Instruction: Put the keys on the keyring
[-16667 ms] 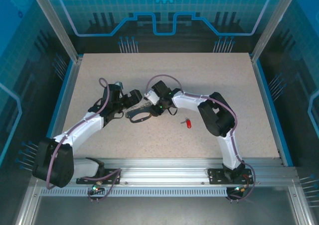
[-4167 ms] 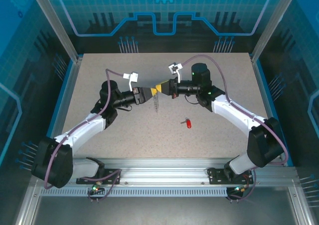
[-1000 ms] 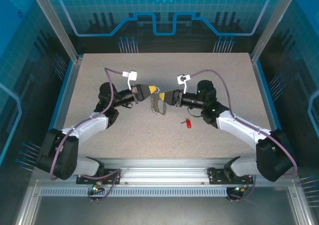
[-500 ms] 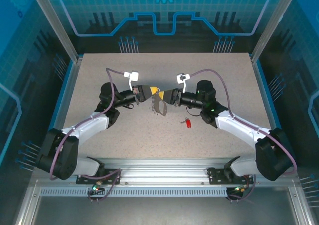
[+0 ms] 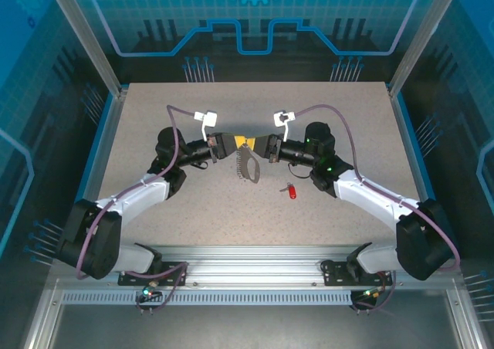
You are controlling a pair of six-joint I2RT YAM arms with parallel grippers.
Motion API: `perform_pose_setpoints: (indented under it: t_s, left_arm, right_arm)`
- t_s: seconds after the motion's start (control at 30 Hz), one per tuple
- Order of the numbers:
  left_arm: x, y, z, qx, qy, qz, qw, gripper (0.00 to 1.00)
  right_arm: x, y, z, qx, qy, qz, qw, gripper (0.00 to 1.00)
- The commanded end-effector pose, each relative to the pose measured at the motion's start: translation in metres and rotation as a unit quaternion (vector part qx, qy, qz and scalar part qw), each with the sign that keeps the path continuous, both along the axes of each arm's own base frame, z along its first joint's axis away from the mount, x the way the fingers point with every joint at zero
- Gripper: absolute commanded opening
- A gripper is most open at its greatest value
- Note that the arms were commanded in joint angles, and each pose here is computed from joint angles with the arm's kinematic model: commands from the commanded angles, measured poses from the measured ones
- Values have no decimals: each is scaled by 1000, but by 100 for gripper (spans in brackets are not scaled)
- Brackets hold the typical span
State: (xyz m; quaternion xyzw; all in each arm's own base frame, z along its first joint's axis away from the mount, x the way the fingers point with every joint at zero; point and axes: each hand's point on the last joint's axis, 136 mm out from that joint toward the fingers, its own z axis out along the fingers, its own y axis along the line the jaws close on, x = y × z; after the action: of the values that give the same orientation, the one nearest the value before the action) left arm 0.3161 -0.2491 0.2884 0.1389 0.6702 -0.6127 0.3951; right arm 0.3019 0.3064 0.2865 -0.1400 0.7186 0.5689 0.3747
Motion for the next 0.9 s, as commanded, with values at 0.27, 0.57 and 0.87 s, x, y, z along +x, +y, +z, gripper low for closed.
perform_pose_setpoints:
  t_s: [0.27,0.57,0.87]
  left_arm:
    - [-1,-7,19,2,-38,-12,999,0]
    - [8,3,27,5,-24,33,999,51]
    - [1,20,38,21,-6,83,996,80]
  right_arm:
    - [-9,9,12,7,-17,30,999,7]
    - [-6,-3,15,-10,-38,15,999,0]
    - [-6,-18,43,17,-85,12,996,0]
